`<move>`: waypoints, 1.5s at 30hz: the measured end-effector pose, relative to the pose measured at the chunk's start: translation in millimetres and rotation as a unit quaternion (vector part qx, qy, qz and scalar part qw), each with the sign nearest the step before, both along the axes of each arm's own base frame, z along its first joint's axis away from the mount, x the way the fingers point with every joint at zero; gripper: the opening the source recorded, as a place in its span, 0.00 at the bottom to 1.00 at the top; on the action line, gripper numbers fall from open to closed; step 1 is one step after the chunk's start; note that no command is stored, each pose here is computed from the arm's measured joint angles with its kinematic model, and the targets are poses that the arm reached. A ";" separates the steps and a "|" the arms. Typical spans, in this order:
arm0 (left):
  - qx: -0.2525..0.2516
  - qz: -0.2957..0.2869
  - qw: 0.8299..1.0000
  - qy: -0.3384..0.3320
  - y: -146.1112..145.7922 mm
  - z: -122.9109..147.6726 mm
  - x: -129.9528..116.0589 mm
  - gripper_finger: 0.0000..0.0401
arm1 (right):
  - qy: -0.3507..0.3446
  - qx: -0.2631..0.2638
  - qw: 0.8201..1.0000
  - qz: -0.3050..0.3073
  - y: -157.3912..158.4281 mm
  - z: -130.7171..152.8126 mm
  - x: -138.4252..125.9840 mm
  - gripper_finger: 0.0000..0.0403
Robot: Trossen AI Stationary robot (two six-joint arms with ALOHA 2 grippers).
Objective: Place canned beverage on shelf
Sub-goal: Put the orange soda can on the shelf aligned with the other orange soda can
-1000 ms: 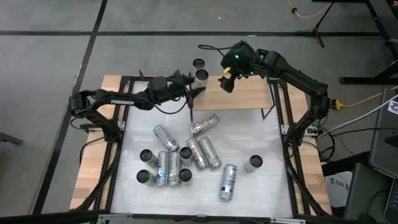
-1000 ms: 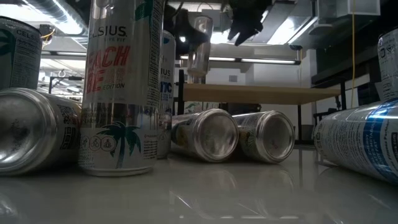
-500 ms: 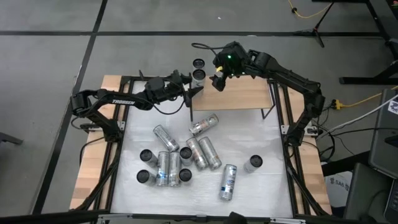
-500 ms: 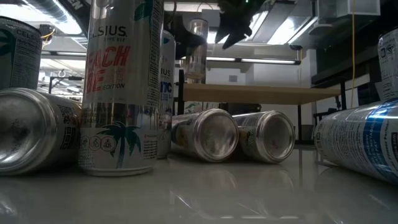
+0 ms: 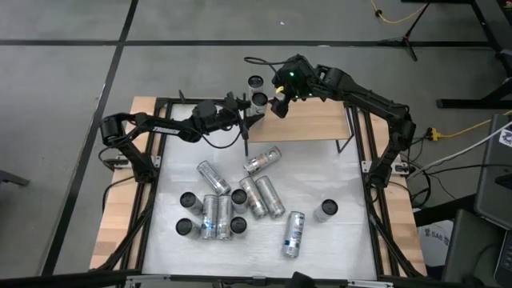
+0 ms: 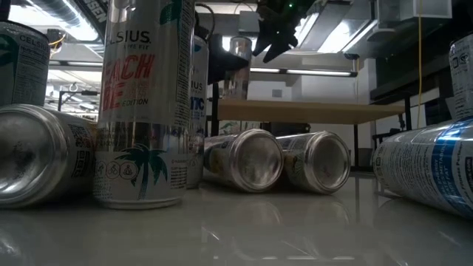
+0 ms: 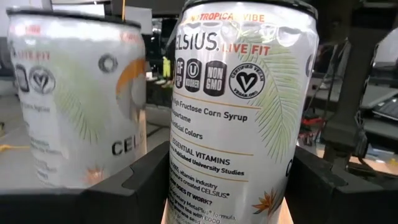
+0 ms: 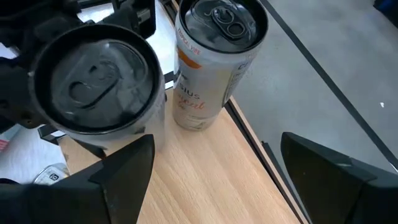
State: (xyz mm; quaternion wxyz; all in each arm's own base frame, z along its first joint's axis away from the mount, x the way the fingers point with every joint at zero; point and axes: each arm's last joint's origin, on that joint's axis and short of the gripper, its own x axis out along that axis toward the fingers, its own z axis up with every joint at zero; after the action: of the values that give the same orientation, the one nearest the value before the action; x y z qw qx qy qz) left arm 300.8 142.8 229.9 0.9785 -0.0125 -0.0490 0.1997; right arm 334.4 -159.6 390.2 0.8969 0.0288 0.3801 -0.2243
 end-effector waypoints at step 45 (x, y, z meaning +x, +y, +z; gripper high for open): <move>-0.008 0.003 1.000 0.023 -0.2 -3.8 0.5 0.71 | -0.007 0.014 1.000 0.016 1.3 -0.1 0.7 0.84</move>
State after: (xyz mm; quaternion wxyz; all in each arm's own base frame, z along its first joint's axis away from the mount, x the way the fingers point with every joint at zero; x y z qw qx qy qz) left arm 301.2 142.6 226.1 0.9786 -0.0153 -0.0246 0.2037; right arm 335.1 -158.3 390.1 0.9024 0.0365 0.3777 -0.2041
